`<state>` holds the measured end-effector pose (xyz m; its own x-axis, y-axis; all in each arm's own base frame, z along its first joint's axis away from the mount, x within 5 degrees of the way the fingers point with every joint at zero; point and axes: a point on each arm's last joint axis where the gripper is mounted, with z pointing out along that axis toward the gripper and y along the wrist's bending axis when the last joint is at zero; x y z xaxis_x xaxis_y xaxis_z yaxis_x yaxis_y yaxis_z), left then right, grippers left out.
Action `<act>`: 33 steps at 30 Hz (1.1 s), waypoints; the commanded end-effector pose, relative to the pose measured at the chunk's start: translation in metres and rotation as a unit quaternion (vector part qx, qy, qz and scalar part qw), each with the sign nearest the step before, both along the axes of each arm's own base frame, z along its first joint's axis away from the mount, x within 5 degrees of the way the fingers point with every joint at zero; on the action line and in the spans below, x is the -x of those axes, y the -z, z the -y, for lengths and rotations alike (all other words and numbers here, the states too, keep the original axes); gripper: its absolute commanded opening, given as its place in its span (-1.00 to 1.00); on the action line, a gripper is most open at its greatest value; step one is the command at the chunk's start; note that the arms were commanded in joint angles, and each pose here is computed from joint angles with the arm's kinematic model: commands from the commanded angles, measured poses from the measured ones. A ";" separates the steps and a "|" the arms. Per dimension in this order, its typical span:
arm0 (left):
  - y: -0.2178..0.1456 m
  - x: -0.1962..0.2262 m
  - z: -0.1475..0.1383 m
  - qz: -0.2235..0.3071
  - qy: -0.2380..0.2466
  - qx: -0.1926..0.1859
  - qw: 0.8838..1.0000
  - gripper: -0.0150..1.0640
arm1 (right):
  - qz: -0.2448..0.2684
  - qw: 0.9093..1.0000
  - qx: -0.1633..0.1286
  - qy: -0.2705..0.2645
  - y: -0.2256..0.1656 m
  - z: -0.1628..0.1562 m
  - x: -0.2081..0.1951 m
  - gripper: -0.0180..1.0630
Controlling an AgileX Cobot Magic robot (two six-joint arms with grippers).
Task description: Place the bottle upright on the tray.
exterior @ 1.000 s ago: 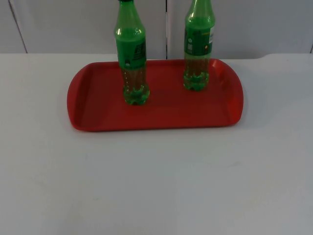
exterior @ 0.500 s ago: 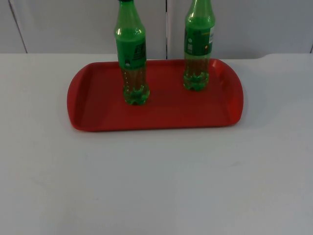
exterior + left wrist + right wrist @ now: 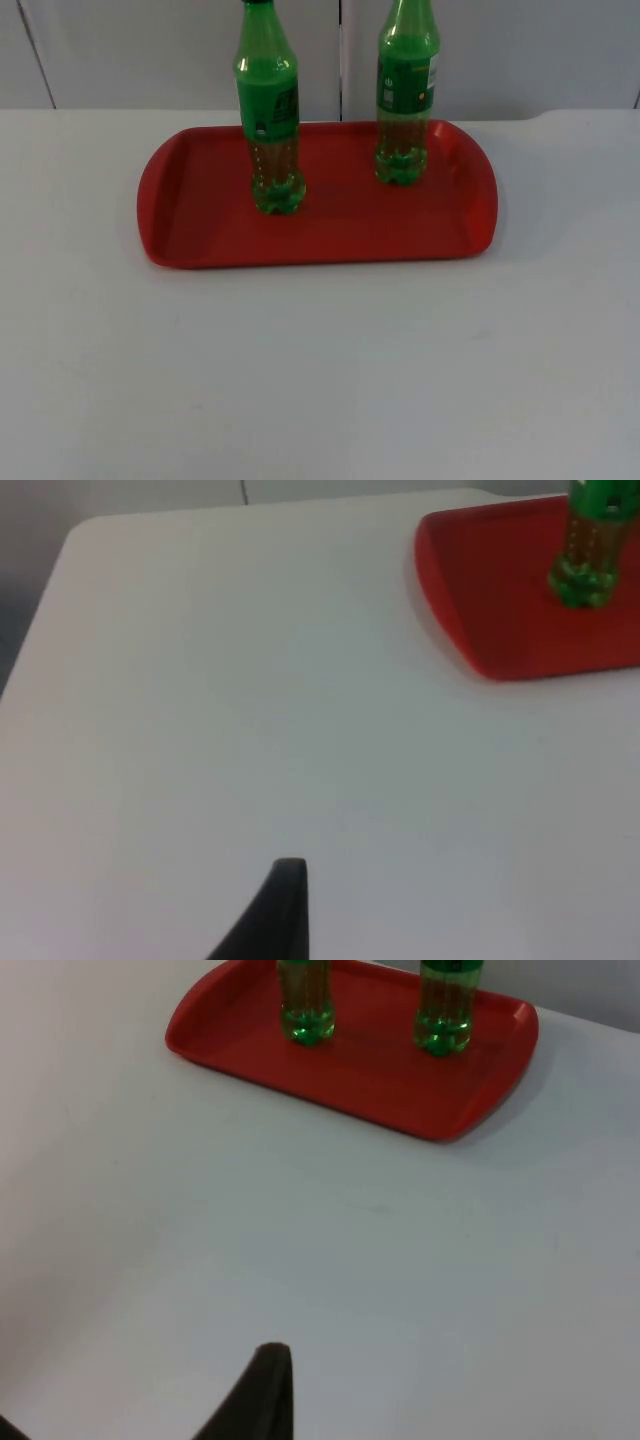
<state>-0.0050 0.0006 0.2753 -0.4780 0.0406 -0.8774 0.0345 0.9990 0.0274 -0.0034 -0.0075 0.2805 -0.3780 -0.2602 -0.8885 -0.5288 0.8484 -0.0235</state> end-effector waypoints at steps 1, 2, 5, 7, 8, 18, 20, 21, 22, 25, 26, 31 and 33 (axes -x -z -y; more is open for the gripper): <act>0.001 0.000 0.000 0.002 -0.014 -0.001 1.000 0.97 | 0.001 1.000 0.001 -0.005 0.001 0.000 0.000 0.98; 0.001 0.000 0.000 0.002 -0.021 -0.001 1.000 0.97 | 0.001 1.000 0.001 -0.005 0.001 0.000 0.000 0.98; 0.001 0.000 0.000 0.002 -0.031 -0.001 1.000 0.97 | 0.001 1.000 0.001 -0.005 0.001 0.000 0.000 0.98; 0.001 0.000 0.000 0.002 -0.034 -0.001 0.999 0.97 | 0.001 1.000 0.001 -0.005 0.001 0.000 0.000 0.98; 0.001 0.000 0.000 0.002 -0.034 -0.001 0.999 0.97 | 0.001 1.000 0.001 -0.005 0.001 0.000 0.000 0.98; 0.001 0.000 0.000 0.002 -0.034 -0.001 0.999 0.97 | 0.001 1.000 0.001 -0.005 0.001 0.000 0.000 0.98; 0.001 0.000 0.000 0.002 -0.034 -0.001 0.999 0.97 | 0.001 1.000 0.001 -0.005 0.001 0.000 0.000 0.98; 0.001 0.000 0.000 0.002 -0.034 -0.001 0.999 0.97 | 0.001 1.000 0.001 -0.005 0.001 0.000 0.000 0.98; 0.001 0.000 0.000 0.002 -0.034 -0.001 0.999 0.97 | 0.001 1.000 0.001 -0.005 0.001 0.000 0.000 0.98; 0.001 0.000 0.000 0.002 -0.034 -0.001 0.999 0.97 | 0.001 1.000 0.001 -0.003 0.001 0.000 0.000 0.98; 0.001 0.000 0.000 0.002 -0.034 -0.001 0.999 0.97 | 0.001 1.000 0.001 -0.003 0.001 0.000 0.000 0.98; 0.001 0.000 0.000 0.002 -0.034 -0.001 0.999 0.97 | 0.001 1.000 0.000 -0.003 0.001 0.000 0.000 0.98; 0.001 0.000 0.000 0.002 -0.034 -0.001 0.999 0.97 | 0.001 1.000 0.000 -0.003 0.001 0.000 0.000 0.98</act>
<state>-0.0051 0.0004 0.2753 -0.4796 0.0127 -0.8774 -0.0267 0.9992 0.0290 -0.0034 -0.0075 0.2805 -0.3780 -0.2602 -0.8885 -0.5288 0.8484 -0.0235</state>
